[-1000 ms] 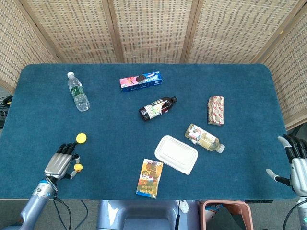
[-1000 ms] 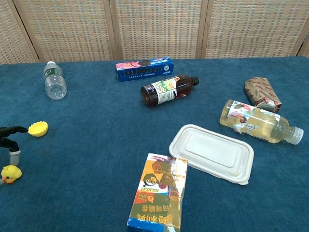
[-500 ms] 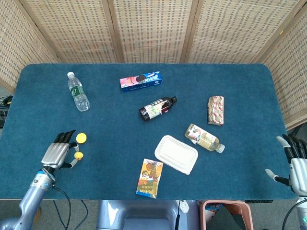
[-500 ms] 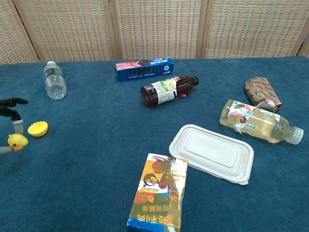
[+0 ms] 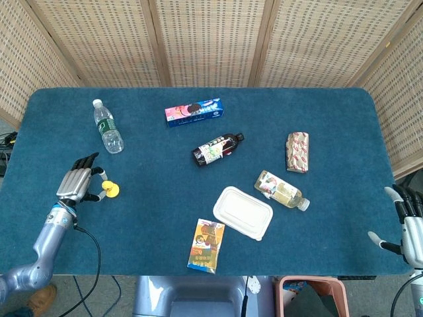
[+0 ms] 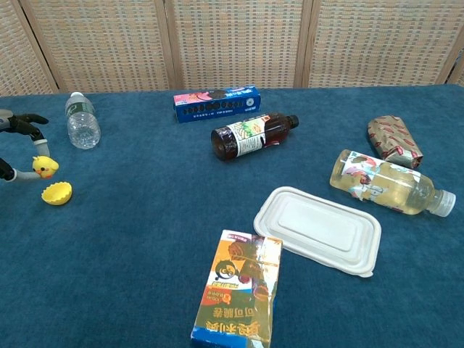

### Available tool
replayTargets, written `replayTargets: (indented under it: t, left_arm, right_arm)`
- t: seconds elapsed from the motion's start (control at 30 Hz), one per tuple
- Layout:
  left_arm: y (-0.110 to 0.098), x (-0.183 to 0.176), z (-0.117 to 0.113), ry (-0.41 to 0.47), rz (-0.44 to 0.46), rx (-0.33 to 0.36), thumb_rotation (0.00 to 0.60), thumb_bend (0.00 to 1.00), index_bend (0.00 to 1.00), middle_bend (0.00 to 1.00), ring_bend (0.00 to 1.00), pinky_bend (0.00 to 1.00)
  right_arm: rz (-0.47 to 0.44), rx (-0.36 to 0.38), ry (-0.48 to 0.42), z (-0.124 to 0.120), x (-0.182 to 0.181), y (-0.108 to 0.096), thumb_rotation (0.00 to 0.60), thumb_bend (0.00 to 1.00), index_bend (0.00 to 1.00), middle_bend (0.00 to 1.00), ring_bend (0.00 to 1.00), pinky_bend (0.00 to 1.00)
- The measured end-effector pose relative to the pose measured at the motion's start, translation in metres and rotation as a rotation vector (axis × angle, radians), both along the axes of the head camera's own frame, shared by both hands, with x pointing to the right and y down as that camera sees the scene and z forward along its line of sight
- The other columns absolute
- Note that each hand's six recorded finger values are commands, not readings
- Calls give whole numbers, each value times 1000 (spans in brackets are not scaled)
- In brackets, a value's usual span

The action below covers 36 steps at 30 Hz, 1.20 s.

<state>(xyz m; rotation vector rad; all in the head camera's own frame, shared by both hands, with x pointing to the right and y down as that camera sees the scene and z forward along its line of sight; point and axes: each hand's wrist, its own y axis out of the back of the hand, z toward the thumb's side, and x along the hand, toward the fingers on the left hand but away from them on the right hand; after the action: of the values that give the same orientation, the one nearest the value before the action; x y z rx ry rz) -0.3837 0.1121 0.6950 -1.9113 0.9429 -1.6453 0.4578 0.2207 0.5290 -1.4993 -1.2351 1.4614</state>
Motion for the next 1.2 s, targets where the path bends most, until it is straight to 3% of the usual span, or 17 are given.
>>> replayTargets:
  t: [0.23,0.7,0.77,0.93,1.1,1.2]
  left_arm:
    - [6,7,24,-13,13,-63,600,307,495,0,0,0]
    - [10,-2,33,-32,-30,-75,600,307,490,0,0,0]
    - [11,-3,34,-35,-30,-77,600,308,444,0,0,0]
    - [13,-2,36,-30,-34,-87,600,308,124,0,0,0]
    - [12,-2,34,-20,-43,-85,600,304,47,0,0,0]
    - [11,-2,30,-13,-45,-79,600,234,1,0,0,0]
  right_arm:
    - [3,0,-5,0,1,0,600,0,8,86,0,0]
    - [7,3,-12,-2,2,0,600,0,8,86,0,0]
    - [7,3,-12,-1,2,0,600,0,8,86,0,0]
    - [6,3,-11,-2,2,0,600,0,8,86,0,0]
    - [7,5,-14,-2,2,0,600,0,8,86,0,0]
    - [10,5,-16,-3,3,0,600,0,8,86,0,0]
